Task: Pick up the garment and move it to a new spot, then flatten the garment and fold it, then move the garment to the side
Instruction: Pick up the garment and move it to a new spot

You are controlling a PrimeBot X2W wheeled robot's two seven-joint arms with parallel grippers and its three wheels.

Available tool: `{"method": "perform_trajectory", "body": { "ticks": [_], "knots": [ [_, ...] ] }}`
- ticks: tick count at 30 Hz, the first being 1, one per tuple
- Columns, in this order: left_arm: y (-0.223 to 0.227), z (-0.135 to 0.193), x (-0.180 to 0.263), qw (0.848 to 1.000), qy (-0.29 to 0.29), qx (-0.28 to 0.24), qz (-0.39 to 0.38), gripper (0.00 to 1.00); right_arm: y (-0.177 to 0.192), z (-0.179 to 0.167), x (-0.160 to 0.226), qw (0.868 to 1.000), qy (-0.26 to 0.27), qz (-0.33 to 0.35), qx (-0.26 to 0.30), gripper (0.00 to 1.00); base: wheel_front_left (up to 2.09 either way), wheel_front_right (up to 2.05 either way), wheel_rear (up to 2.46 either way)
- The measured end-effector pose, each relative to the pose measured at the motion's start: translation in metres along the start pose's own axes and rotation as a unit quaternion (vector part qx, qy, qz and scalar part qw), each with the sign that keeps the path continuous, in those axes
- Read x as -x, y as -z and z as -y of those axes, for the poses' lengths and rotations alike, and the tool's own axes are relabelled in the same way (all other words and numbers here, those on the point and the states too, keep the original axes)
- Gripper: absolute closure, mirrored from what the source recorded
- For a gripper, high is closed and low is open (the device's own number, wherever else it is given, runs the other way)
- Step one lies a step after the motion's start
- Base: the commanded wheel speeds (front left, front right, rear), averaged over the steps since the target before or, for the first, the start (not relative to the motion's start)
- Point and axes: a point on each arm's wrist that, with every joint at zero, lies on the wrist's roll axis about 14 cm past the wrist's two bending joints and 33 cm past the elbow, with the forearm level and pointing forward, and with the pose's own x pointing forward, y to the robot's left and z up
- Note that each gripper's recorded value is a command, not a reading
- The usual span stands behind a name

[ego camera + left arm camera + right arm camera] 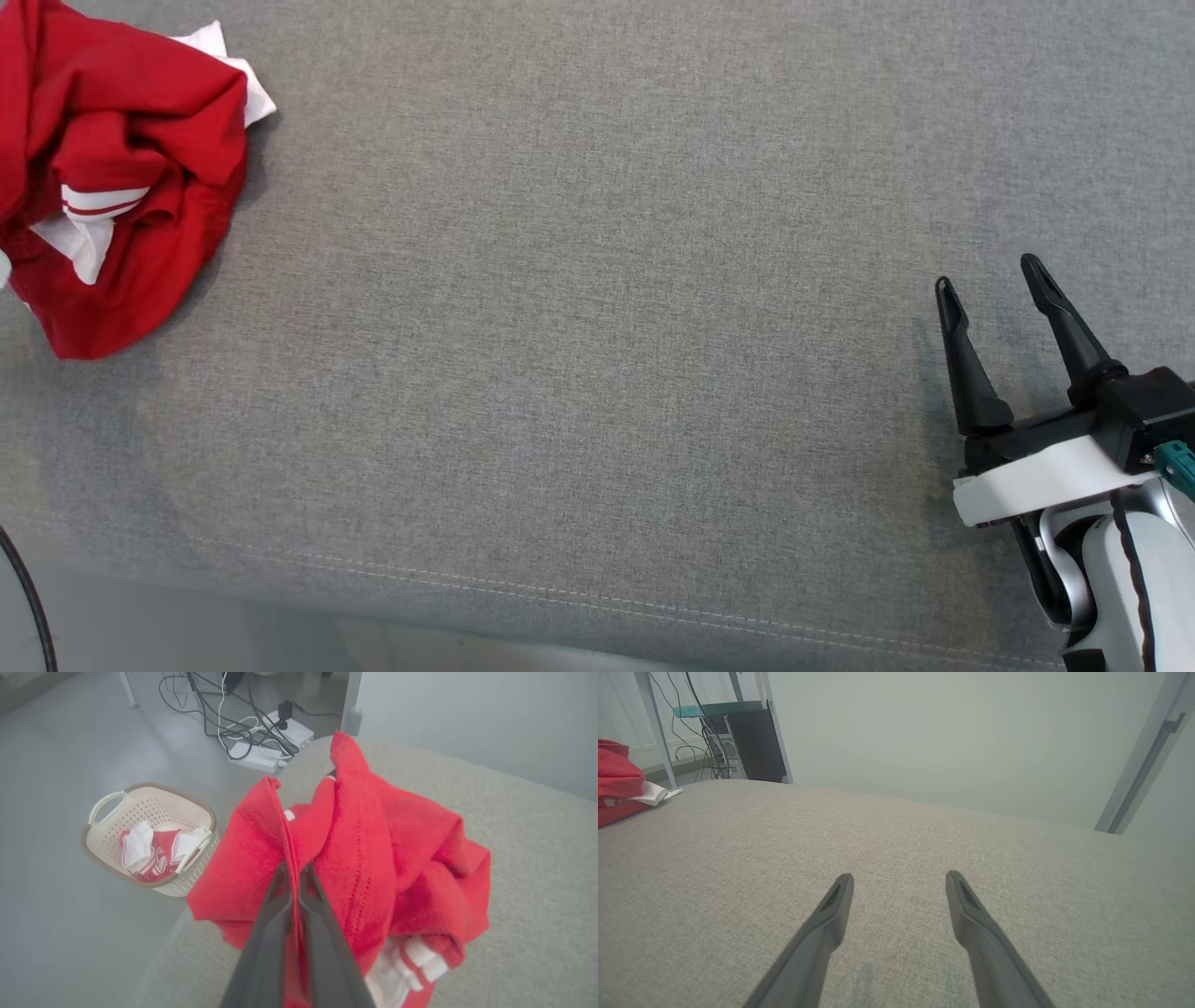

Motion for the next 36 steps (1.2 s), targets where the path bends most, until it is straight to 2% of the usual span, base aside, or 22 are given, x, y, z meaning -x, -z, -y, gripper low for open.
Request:
{"method": "perform_trajectory", "body": {
  "ticks": [7,11,16,19,25,31,36],
  "knots": [
    [-0.081,0.008,0.024,0.989,0.007,-0.062,0.137,1.0,-0.013,-0.009,-0.002,1.0,-0.008,0.014,0.0,0.0,0.0,0.0,0.0],
    [-0.125,0.038,0.052,0.968,0.041,-0.121,0.216,1.0,-0.027,-0.011,0.001,1.0,-0.005,0.028,0.002,0.0,0.0,0.0,0.0],
    [-0.15,0.104,0.076,0.935,0.115,-0.188,0.279,1.0,-0.036,0.0,0.01,0.999,0.019,0.038,0.0,0.0,0.0,0.0,0.0],
    [-0.136,0.155,0.089,0.915,0.176,-0.217,0.291,1.0,-0.04,0.015,0.02,0.998,0.044,0.041,0.003,0.0,0.0,0.0,0.0],
    [-0.065,0.259,0.122,0.879,0.315,-0.244,0.262,1.0,-0.046,0.044,0.041,0.994,0.097,0.048,0.003,0.0,0.0,0.0,0.0],
    [-0.017,0.34,0.157,0.842,0.424,-0.236,0.237,1.0,-0.045,0.07,0.067,0.988,0.145,0.043,0.005,0.0,0.0,0.0,0.0],
    [0.019,0.393,0.177,0.813,0.492,-0.234,0.204,1.0,-0.047,0.089,0.091,0.981,0.187,0.045,0.004,0.0,0.0,0.0,0.0]
  ]
}}
